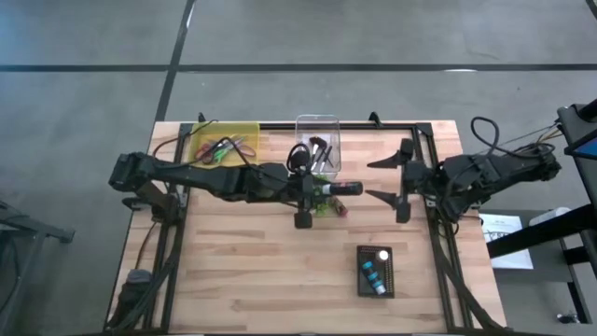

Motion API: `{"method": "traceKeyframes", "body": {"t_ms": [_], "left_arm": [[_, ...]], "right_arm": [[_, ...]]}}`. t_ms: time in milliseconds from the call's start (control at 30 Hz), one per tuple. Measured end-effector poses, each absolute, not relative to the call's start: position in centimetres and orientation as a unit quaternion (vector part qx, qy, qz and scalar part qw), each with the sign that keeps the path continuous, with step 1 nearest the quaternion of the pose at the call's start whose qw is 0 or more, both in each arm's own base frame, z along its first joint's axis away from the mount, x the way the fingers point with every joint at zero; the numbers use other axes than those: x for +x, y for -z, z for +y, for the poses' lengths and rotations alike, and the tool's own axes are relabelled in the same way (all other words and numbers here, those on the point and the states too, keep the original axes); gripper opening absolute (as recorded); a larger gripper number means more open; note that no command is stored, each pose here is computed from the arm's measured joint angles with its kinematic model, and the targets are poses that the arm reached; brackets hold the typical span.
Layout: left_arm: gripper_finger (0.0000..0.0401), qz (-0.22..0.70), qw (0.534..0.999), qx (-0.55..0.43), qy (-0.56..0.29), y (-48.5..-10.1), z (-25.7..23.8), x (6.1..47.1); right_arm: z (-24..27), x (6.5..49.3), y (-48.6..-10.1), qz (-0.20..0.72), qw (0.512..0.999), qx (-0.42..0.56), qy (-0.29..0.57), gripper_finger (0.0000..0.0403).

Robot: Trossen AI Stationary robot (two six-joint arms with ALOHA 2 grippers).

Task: Pick & Place Paint Supplies
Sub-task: Put the black acrylic craft paint bottle into the black bin

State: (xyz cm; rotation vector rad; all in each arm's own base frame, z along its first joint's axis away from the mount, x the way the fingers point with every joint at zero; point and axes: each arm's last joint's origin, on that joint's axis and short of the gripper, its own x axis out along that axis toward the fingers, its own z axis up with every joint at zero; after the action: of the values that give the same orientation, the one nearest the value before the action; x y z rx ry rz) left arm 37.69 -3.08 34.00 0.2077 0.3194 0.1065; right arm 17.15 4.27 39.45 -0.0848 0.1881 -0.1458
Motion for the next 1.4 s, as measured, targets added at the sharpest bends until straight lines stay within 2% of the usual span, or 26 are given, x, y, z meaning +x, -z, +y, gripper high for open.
{"method": "traceKeyframes", "body": {"t_ms": [367,700,1400], "left_arm": [[0.0119,0.150,0.982,0.100,-0.057,-34.3,-3.0,37.7],[0.0119,0.150,0.982,0.100,-0.058,-34.3,-2.9,37.7],[0.0119,0.149,0.982,0.100,-0.058,-34.4,-2.9,37.7]], "right_arm": [[4.1,19.8,-38.6,0.107,0.993,-0.036,0.040,0.0302],[4.0,19.9,-38.8,0.095,0.994,-0.043,0.044,0.0298],[4.3,20.6,-38.8,0.124,0.990,-0.051,0.032,0.0122]]}}
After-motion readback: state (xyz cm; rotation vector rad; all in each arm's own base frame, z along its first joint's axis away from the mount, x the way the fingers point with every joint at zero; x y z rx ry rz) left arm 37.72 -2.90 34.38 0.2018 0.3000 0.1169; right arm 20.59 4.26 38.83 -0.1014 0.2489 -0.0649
